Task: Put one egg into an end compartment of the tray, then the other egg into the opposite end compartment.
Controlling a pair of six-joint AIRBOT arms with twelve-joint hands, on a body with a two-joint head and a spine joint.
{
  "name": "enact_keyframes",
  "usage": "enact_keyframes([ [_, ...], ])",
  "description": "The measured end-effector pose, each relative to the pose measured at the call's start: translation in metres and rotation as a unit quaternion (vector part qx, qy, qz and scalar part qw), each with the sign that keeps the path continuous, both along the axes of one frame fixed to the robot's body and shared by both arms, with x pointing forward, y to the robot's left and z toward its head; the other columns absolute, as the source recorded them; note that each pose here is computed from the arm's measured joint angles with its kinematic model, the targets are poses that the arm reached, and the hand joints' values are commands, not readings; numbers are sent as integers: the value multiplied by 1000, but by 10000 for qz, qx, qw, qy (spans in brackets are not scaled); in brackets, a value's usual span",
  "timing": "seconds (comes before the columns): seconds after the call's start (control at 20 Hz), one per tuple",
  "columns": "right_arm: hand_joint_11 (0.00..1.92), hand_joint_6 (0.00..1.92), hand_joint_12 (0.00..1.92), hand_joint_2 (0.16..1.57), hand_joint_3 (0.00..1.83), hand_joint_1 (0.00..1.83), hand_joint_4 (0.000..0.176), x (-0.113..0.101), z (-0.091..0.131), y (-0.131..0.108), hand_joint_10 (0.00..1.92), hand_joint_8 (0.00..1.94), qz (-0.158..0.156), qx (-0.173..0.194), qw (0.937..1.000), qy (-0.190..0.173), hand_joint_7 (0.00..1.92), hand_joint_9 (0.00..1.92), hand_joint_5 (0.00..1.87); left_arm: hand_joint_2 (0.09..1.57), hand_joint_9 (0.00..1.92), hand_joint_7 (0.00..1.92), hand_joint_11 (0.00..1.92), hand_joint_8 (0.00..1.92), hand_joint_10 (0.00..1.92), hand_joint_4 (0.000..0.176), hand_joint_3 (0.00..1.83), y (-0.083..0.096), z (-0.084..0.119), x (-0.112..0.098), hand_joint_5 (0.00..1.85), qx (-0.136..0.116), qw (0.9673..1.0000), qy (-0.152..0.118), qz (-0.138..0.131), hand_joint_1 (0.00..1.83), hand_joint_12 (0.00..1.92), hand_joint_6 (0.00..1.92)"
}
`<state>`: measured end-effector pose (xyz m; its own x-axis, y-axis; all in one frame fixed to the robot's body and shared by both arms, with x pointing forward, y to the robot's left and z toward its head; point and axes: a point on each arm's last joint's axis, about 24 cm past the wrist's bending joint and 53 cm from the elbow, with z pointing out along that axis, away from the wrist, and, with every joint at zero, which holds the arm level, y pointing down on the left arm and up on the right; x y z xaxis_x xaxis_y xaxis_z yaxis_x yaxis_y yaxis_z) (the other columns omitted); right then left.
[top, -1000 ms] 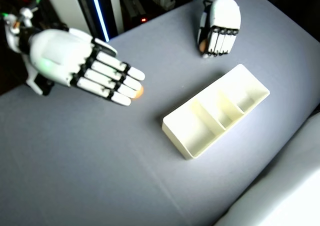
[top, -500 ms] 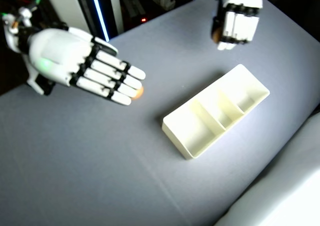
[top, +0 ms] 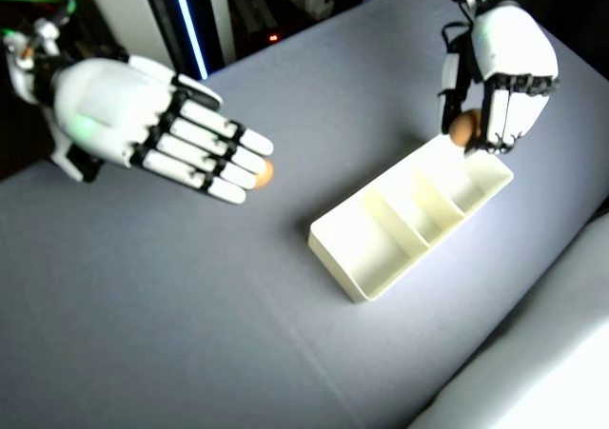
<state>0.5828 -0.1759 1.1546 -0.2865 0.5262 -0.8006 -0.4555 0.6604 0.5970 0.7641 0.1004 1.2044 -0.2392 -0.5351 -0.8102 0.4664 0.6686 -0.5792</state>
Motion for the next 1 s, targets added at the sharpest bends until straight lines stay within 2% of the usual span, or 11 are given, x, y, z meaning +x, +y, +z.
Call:
enact_keyframes([
  [0.05,0,0,0,1292,12,234,0,0,0,0,0,0,5,-4,10000,6,0,0,0,1121,43,207,3,271,565,68,0,-2,-4,1,53,24,10000,55,0,842,1244,599],
  [0.1,0,0,0,1293,12,245,0,0,0,1,0,0,12,-4,10000,3,0,0,0,1103,8,115,0,132,306,117,0,-3,-4,1,10,28,10000,65,-8,771,1036,486],
  [0.2,0,0,0,1272,0,315,0,0,-1,1,0,0,13,-4,10000,6,0,0,0,1093,0,16,0,19,30,133,0,-6,-3,0,22,9,10000,36,-35,656,557,184],
  [0.35,0,0,0,1237,0,428,0,-2,-1,3,0,0,71,20,10000,30,0,0,0,1171,0,0,0,0,0,127,21,-10,0,-15,7,-31,9998,-76,-164,498,7,97],
  [0.45,0,0,0,1232,0,432,0,-2,-4,5,0,0,84,42,9999,67,0,0,0,1207,0,0,0,0,0,118,34,-5,5,-25,8,-82,9995,-227,-196,432,1,96],
  [0.6,0,0,0,1217,0,506,0,0,-15,7,16,0,118,66,9996,247,0,34,0,1346,0,65,23,17,0,74,2,12,32,-57,144,-255,9959,-782,-380,417,12,372],
  [0.7,0,0,0,1216,0,531,0,4,-28,8,17,2,137,61,9989,434,5,32,0,1355,5,151,0,7,2,73,0,21,41,-77,251,-413,9926,-1036,-487,493,440,292],
  [0.75,0,0,0,1220,0,532,0,6,-35,10,18,2,141,44,9985,536,5,33,0,1354,89,206,0,17,37,26,0,25,40,-86,269,-444,9917,-1084,-523,522,792,293],
  [0.8,0,5,370,1202,0,593,0,8,-43,12,160,15,152,4,9977,654,48,20,15,1348,131,247,0,18,51,12,0,28,36,-95,319,-433,9915,-1079,-582,523,967,278],
  [0.9,0,10,752,1191,0,632,0,12,-53,19,327,9,196,-15,9966,805,91,0,55,1340,158,299,0,7,39,4,0,33,29,-112,430,-484,9907,-1063,-695,588,914,195],
  [1.0,0,8,724,1196,0,628,0,15,-62,25,381,8,238,-14,9954,924,122,0,70,1338,192,314,0,2,36,11,1,46,31,-122,453,-539,9901,-1113,-663,532,827,106],
])
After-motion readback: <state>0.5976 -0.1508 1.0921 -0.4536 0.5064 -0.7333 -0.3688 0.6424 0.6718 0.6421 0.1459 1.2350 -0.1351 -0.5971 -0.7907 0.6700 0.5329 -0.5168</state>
